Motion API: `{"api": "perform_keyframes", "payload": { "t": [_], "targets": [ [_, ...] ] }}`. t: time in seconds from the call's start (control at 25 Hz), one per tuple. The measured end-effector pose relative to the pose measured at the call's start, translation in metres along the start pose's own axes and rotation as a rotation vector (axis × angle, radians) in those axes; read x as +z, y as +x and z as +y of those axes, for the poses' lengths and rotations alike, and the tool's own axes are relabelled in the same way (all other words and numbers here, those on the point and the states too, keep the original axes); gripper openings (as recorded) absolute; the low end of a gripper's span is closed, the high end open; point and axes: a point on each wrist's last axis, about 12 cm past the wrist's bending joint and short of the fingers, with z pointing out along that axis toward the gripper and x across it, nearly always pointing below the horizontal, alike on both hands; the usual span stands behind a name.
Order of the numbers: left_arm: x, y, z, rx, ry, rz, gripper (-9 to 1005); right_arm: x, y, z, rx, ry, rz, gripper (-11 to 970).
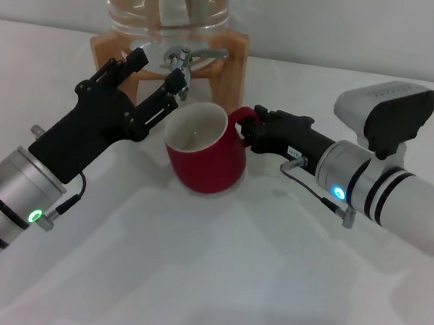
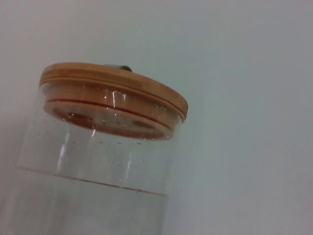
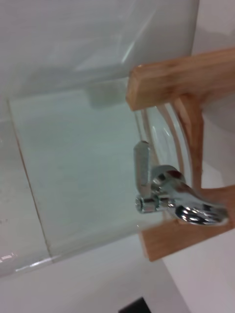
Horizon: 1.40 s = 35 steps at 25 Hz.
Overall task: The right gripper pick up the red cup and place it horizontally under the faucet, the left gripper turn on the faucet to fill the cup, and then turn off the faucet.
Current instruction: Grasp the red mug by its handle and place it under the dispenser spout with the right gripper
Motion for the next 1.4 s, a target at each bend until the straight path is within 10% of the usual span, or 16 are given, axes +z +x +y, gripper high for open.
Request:
{"api": "perform_keyframes", "payload": {
  "t": [1.4],
  "targets": [
    [-0.0017, 0.0005, 0.0003, -0.001, -0.004, 0.001, 756, 0.0044, 0.0009, -0.0011, 0.037, 0.031, 0.041, 266]
  ]
}}
